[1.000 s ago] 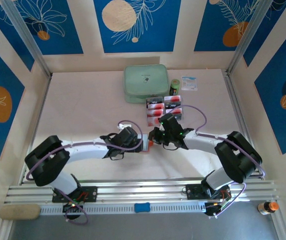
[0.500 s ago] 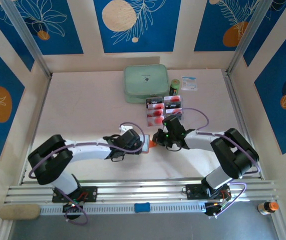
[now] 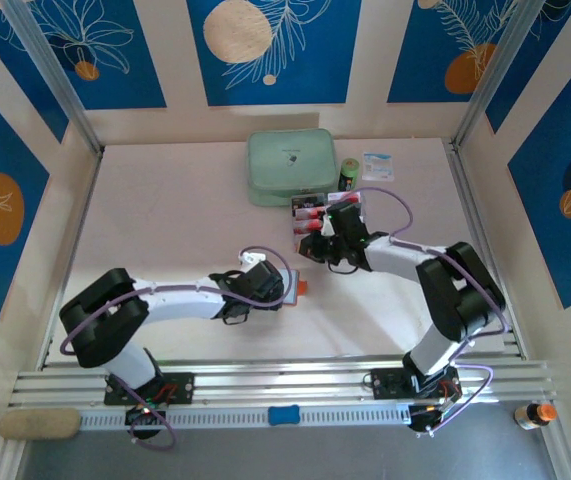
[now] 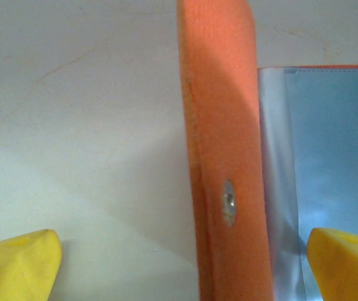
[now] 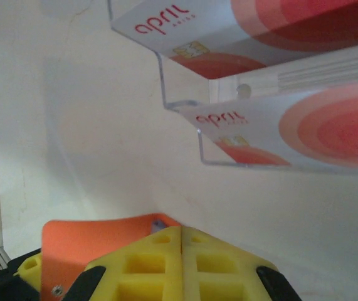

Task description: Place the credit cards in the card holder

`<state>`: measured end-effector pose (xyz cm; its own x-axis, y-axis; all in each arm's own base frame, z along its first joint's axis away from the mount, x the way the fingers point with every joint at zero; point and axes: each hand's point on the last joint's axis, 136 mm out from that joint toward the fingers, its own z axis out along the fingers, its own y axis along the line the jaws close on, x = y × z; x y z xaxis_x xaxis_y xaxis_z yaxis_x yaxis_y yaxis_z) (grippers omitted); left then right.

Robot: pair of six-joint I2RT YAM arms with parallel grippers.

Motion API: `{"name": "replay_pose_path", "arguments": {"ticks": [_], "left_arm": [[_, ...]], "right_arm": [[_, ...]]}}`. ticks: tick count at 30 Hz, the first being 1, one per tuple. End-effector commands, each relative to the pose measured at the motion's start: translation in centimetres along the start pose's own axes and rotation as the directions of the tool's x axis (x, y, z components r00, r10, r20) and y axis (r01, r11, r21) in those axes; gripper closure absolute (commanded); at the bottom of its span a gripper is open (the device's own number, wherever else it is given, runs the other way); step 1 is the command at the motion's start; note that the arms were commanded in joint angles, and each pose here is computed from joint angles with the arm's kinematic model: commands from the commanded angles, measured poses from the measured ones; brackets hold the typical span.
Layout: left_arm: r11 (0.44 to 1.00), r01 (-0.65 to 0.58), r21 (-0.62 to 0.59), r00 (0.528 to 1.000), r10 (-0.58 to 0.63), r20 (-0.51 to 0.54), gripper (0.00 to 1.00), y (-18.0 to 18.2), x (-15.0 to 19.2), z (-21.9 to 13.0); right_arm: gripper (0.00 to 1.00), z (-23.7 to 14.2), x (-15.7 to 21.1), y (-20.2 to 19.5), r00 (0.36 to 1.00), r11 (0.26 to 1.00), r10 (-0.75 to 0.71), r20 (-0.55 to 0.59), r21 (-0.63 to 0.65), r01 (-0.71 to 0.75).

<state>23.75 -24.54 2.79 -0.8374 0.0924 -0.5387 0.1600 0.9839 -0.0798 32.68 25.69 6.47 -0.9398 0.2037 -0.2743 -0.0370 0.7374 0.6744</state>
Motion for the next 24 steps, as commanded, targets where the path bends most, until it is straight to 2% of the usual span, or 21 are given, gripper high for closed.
{"name": "replay_pose_path", "arguments": {"ticks": [1,16,24], "left_arm": [[1.0,-0.002,-0.017,1.0,0.002,0.002,0.0,-0.2,-0.2,-0.2],[1.0,0.001,0.001,1.0,-0.001,-0.012,0.0,-0.6,0.0,-0.4],[0.999,0.027,0.025,1.0,-0.027,-0.001,0.0,-1.0,-0.1,-0.7]], "right_arm": [[1.0,1.0,0.3,0.1,0.998,1.0,-0.027,-0.05,-0.011,0.027],[1.0,4.1,-3.3,-0.7,0.999,0.999,-0.022,-0.041,0.035,0.024],[1.0,1.4,-1.6,2.0,0.998,0.998,-0.031,-0.053,-0.057,0.028]]}}
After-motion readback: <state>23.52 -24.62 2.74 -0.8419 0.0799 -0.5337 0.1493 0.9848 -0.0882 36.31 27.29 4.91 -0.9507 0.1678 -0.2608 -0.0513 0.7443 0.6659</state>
